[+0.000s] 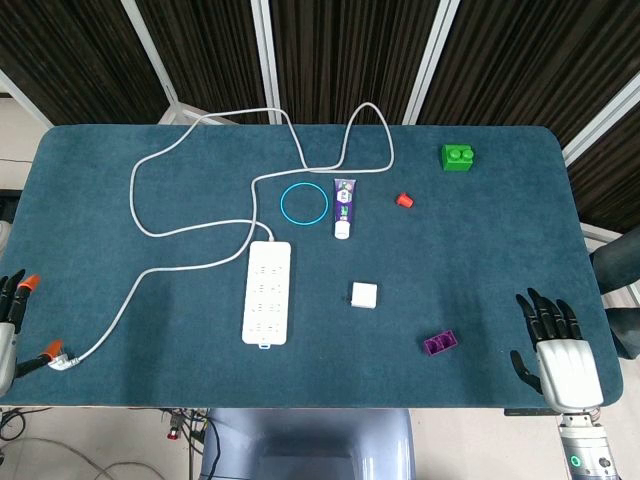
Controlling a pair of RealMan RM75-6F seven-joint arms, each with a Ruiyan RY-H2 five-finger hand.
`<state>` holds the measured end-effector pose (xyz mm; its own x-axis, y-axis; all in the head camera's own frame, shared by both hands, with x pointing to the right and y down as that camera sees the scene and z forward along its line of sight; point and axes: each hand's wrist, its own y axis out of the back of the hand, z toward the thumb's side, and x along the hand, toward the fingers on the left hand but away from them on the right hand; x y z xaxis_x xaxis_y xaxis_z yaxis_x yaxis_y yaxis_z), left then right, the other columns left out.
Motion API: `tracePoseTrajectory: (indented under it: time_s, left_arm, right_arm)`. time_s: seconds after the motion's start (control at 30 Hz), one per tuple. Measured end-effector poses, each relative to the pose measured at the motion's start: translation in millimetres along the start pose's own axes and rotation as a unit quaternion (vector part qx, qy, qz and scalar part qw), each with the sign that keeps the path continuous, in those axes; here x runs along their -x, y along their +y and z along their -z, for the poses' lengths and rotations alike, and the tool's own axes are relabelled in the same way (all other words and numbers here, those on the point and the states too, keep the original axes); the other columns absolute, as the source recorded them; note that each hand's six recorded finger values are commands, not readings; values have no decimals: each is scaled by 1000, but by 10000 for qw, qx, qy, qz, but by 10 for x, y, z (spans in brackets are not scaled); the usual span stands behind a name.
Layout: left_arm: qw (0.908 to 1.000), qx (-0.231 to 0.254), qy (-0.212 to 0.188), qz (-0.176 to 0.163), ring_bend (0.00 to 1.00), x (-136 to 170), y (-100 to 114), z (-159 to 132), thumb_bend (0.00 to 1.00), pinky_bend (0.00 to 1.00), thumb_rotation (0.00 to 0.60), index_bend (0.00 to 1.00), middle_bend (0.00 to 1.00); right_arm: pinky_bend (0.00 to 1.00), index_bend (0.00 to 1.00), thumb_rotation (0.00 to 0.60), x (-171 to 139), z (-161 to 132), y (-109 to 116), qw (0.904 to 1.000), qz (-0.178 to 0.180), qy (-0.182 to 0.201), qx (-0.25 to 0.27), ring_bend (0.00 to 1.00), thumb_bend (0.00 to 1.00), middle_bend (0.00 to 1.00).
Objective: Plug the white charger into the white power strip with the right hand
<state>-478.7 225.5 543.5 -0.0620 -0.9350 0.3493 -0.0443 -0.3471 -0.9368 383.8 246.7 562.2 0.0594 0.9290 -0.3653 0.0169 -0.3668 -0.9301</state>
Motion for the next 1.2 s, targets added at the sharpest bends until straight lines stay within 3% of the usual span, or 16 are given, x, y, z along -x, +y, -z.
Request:
tracePoseTrajectory:
  time_s: [0.2,0.8,0.9,0.93,1.0,1.1,1.2]
  left_arm:
    - [9997,101,-182,-157,0,-6,45,-20,153,0,600,106,0]
    - [9999,75,80,22,0,7,52,72,154,0,600,106,0]
    - [9999,87,66,6,0,11,61,68,153,0,600,106,0]
    - [9999,88,65,3,0,12,62,69,153,0,600,106,0]
    - [9999,91,63,6,0,13,61,68,153,0,600,105,0]
    - [9999,91,51,1,0,8,57,59,154,0,600,106,0]
    - [10000,60,29,31,0,-2,29,41,154,0,600,106,0]
  right_arm:
    - [93,8,600,6,-62,-46,10000,-8,40,-61,134,415,45]
    - [93,8,600,-4,-40,-15,10000,44,-34,8,142,414,45]
    - [133,8,600,-8,-52,-19,10000,29,-18,26,164,414,59]
    - [157,8,600,-8,-59,-24,10000,19,-8,33,184,414,89]
    - [297,9,600,-8,-81,-30,10000,5,22,69,328,414,295]
    - [681,16,600,13,-120,-25,9998,48,42,212,683,453,675]
    - [817,16,600,72,-196,-28,9995,12,141,285,820,638,810]
